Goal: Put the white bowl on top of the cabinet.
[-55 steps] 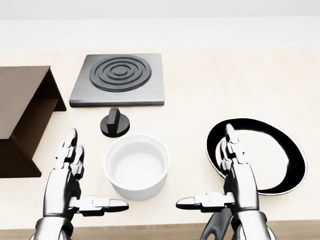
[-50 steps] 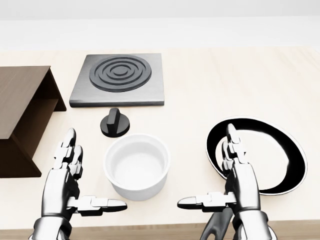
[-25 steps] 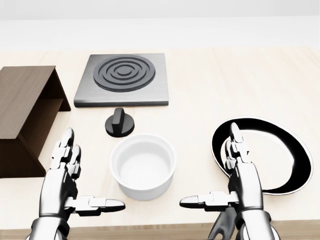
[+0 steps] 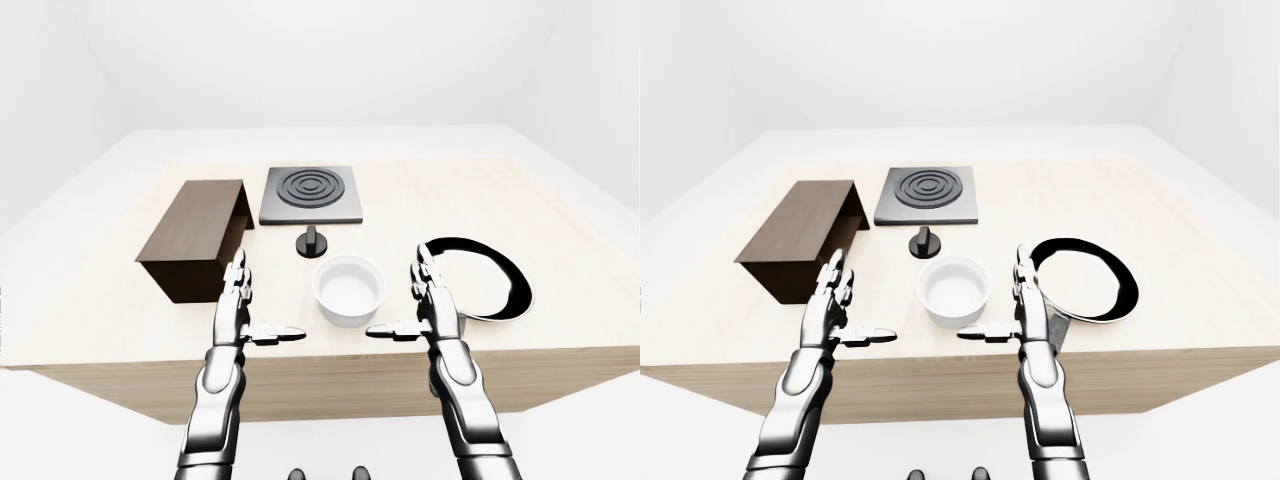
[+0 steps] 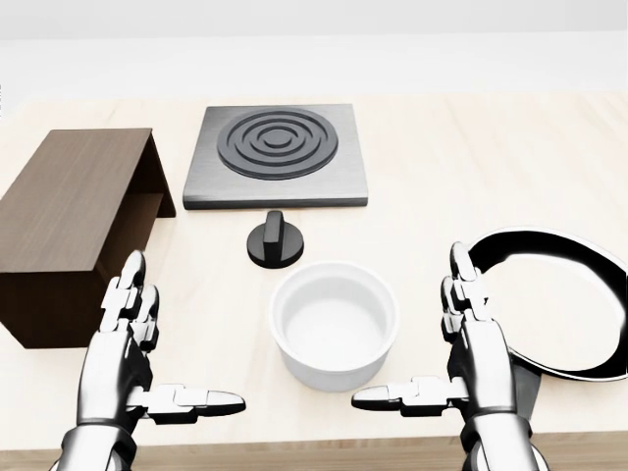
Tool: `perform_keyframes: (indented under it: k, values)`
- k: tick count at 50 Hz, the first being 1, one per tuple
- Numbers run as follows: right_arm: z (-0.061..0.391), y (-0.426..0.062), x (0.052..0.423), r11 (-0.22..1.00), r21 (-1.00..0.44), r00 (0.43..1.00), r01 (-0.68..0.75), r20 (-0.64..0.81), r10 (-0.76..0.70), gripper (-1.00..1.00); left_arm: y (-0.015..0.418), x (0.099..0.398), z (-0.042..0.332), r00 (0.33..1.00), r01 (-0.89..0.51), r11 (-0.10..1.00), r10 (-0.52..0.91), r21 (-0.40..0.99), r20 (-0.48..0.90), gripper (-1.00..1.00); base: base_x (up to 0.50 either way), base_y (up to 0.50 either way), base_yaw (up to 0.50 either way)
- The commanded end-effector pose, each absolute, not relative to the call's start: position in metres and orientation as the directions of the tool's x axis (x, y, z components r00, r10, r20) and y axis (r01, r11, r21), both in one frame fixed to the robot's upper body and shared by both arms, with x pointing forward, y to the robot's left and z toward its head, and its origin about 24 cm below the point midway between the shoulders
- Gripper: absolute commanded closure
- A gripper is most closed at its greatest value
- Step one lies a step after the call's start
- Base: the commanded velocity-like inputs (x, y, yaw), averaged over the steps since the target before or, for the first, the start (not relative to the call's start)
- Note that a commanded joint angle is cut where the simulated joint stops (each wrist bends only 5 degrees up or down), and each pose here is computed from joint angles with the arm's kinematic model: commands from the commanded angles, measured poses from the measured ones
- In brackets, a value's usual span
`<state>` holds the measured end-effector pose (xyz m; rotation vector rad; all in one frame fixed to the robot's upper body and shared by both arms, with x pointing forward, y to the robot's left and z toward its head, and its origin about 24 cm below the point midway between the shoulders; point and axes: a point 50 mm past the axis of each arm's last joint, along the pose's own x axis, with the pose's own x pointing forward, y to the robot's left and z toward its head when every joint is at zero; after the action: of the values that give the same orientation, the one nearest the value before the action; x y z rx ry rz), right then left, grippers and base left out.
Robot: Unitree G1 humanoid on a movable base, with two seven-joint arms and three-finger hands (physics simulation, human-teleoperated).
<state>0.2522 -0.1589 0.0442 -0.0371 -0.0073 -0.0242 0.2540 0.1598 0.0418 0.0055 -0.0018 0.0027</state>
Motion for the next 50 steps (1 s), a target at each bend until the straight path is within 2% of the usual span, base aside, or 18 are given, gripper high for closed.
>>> perform_keyframes:
  k: [1, 16, 23, 33, 50]
  values:
    - [0.043, -0.159, 0.253, 0.999, -0.035, 1.000, 0.028, 0.003, -0.028, -1.00, 0.159, 0.255, 0.040, 1.000, -0.001, 1.000, 0.001, 0.006, -0.003, -1.00, 0.00, 0.00, 0.00]
    - [0.043, -0.159, 0.252, 1.000, -0.019, 1.000, 0.012, -0.006, -0.012, -1.00, 0.158, 0.256, 0.038, 1.000, -0.013, 0.999, 0.013, 0.030, 0.001, -1.00, 0.00, 0.00, 0.00]
    - [0.042, -0.158, 0.252, 0.999, -0.046, 1.000, 0.010, -0.009, -0.011, -1.00, 0.151, 0.247, 0.048, 0.991, -0.128, 0.962, 0.114, 0.242, 0.068, -1.00, 0.00, 0.00, 0.00]
    - [0.037, -0.160, 0.258, 0.996, -0.086, 0.999, 0.022, -0.023, -0.024, -1.00, 0.122, 0.241, 0.065, 0.986, -0.148, 0.900, 0.102, 0.409, 0.132, -1.00, 0.00, 0.00, 0.00]
    - [0.044, -0.170, 0.258, 0.994, -0.106, 0.998, 0.040, -0.039, -0.044, -1.00, 0.079, 0.230, 0.103, 0.944, -0.161, 0.867, -0.003, 0.471, 0.329, -1.00, 0.00, 0.00, 0.00]
